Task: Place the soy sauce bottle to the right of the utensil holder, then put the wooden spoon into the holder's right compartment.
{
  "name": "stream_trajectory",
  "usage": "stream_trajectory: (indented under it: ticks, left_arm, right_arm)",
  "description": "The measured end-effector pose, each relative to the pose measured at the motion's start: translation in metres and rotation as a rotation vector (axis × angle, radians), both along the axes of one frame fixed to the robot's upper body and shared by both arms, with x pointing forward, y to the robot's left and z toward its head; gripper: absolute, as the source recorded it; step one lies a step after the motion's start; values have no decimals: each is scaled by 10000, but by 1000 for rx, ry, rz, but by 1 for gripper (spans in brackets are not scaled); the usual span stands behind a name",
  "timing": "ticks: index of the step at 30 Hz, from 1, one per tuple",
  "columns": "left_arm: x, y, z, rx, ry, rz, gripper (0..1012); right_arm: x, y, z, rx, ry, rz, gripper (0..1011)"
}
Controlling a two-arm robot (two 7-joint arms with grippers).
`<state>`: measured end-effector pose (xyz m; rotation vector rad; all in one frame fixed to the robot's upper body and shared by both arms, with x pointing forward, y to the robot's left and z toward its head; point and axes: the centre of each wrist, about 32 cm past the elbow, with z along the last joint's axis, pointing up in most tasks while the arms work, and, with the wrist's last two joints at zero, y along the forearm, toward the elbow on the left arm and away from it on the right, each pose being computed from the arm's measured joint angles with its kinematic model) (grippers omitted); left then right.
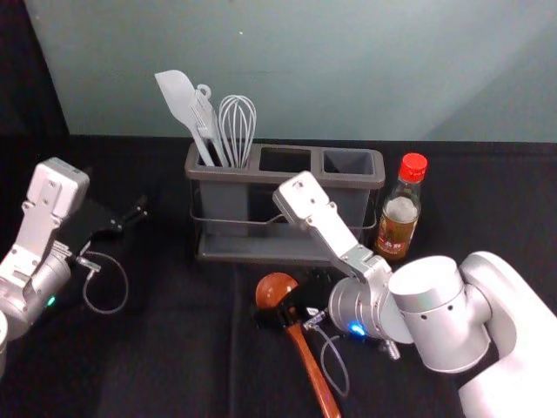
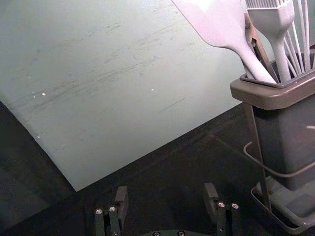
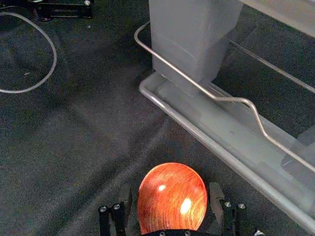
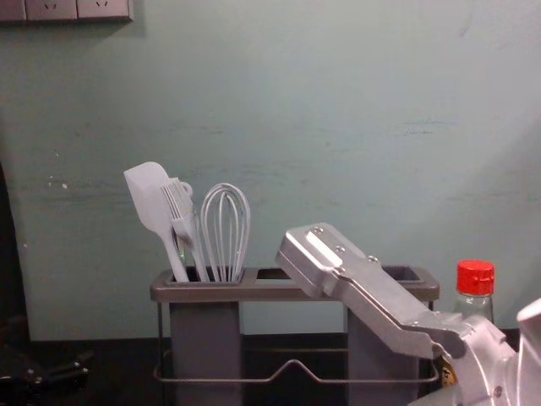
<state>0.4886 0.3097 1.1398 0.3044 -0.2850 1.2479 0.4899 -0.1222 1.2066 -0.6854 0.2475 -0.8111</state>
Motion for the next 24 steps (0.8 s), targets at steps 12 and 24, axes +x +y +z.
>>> stream_trajectory:
  ticks: [12, 24]
  left_arm:
    - [0, 0, 0, 0, 0, 0, 1005]
    - [0, 0, 0, 0, 0, 0, 1005]
  right_arm:
    - [28, 36, -24, -8, 0, 3, 1003]
    - [48, 21, -36, -14, -3, 1, 1003]
